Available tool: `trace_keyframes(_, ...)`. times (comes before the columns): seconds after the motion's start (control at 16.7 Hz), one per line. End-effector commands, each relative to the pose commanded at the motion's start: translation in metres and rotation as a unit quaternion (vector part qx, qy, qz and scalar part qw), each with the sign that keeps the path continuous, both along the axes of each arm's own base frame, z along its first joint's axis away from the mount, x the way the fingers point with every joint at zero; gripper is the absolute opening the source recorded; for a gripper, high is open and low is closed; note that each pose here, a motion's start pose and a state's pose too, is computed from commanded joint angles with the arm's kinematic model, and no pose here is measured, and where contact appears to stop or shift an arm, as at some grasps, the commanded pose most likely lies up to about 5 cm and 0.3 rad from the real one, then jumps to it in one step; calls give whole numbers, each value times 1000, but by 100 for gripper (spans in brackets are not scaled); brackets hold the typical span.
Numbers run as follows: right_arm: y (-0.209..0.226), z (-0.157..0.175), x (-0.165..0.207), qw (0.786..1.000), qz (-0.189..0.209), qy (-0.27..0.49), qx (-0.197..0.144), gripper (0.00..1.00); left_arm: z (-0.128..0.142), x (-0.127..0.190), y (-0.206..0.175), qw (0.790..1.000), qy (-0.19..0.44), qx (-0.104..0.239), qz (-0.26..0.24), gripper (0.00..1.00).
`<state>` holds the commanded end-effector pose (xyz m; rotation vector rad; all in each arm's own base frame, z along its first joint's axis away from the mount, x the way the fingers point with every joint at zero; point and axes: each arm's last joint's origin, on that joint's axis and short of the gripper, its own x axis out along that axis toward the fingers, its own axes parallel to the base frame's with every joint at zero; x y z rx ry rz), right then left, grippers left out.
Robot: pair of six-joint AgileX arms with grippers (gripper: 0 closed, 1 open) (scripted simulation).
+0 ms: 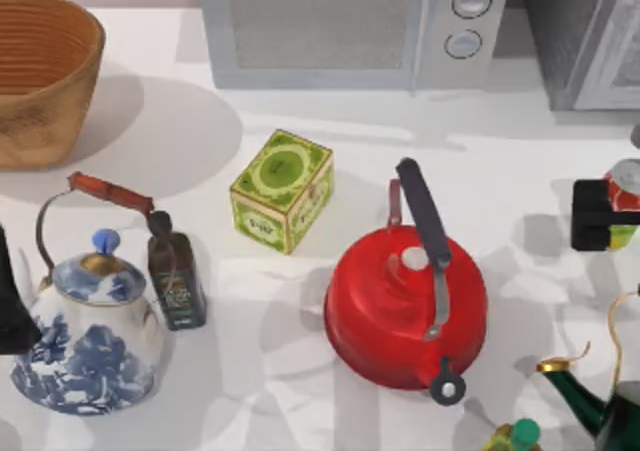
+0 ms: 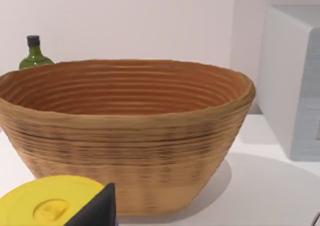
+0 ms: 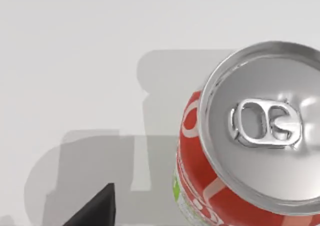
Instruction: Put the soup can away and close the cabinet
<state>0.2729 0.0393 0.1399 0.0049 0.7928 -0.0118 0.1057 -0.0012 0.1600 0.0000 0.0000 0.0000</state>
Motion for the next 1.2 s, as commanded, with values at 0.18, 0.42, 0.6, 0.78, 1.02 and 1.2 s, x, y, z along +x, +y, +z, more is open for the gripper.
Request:
trace_keyframes(0.18, -1, -7, 15, 1000, 1, 0, -1, 100, 0, 0, 0, 1000, 0, 0, 0, 100)
trace_keyframes(0.42, 0, -29, 33, 1000, 1, 1, -1, 100, 0, 0, 0, 1000, 0, 0, 0, 100)
trace_keyframes(0.6, 1, -42, 39, 1000, 1, 1, -1, 100, 0, 0, 0, 1000, 0, 0, 0, 100)
trace_keyframes(0.78, 1, -42, 39, 1000, 1, 1, -1, 100, 0, 0, 0, 1000, 0, 0, 0, 100)
trace_keyframes(1.02, 1, -42, 39, 1000, 1, 1, -1, 77, 0, 0, 0, 1000, 0, 0, 0, 100)
trace_keyframes(1.2, 1, -42, 39, 1000, 1, 1, -1, 55, 0, 0, 0, 1000, 0, 0, 0, 100)
